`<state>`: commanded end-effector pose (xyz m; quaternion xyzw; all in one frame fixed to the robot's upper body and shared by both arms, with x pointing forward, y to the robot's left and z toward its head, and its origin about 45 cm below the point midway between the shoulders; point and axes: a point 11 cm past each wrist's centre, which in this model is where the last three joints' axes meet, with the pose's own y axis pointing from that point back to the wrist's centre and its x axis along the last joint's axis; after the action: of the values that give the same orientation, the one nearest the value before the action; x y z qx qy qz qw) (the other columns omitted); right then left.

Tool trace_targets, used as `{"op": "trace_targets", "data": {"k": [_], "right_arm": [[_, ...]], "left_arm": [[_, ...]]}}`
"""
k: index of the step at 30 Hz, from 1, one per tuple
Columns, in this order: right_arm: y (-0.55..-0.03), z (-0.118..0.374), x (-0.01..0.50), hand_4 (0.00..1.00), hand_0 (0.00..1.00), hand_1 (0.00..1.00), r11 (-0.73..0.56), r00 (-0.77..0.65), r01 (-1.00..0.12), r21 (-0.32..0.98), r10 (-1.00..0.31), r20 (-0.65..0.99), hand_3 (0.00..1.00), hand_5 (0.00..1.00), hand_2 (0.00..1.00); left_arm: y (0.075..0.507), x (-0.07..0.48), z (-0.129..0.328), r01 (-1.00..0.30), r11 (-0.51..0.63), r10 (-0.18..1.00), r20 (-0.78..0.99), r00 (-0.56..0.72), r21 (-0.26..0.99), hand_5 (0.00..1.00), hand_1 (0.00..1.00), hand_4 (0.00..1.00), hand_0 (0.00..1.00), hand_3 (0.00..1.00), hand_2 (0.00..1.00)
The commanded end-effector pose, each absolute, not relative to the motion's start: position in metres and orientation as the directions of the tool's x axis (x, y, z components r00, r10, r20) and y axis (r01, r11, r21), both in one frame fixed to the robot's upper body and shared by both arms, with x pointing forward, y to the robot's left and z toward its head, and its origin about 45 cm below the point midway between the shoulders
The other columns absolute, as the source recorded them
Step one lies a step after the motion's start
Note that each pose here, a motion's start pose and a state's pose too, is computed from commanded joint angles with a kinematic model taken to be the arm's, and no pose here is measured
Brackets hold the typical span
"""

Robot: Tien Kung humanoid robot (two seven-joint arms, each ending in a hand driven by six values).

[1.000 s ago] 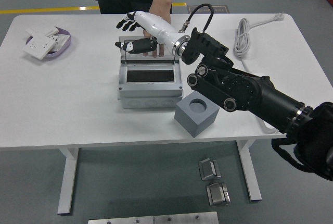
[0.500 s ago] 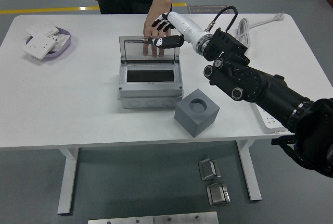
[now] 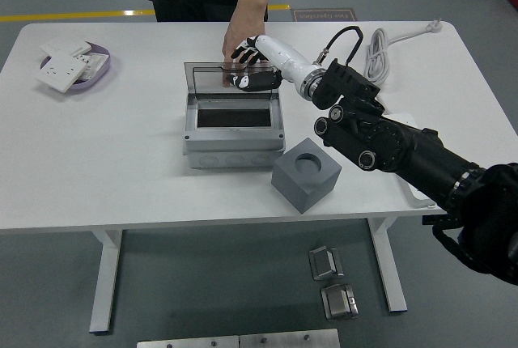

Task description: Pick up the cylinder from the cube,place it in the box,flap close box

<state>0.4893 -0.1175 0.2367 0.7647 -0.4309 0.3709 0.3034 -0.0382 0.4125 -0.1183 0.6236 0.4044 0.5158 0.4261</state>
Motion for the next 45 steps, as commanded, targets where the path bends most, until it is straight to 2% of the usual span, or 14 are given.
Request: {"op": "trace_targets", "data": {"k": [24, 45], "right_arm": [[-0.123, 0.226, 0.446, 0.735, 0.741, 0.673, -0.533, 0.377, -0.835, 0.137, -0.374, 0.847, 0.704, 0.390, 0.689], [-0.128, 0.217, 0.430, 0.731, 0.733, 0.670, -0.540, 0.389, -0.831, 0.134, -0.390, 0.835, 0.709, 0.388, 0.694]], "left_arm": [[0.407, -0.044, -0.120, 0.066, -0.307, 0.945, 0.295, 0.144, 0.950, 0.211, 0.626, 0.607, 0.585, 0.579, 0.532], [0.402, -0.049, -0.121, 0.074, -0.300, 0.948, 0.289, 0.133, 0.951, 0.206, 0.625, 0.601, 0.585, 0.577, 0.532]]}}
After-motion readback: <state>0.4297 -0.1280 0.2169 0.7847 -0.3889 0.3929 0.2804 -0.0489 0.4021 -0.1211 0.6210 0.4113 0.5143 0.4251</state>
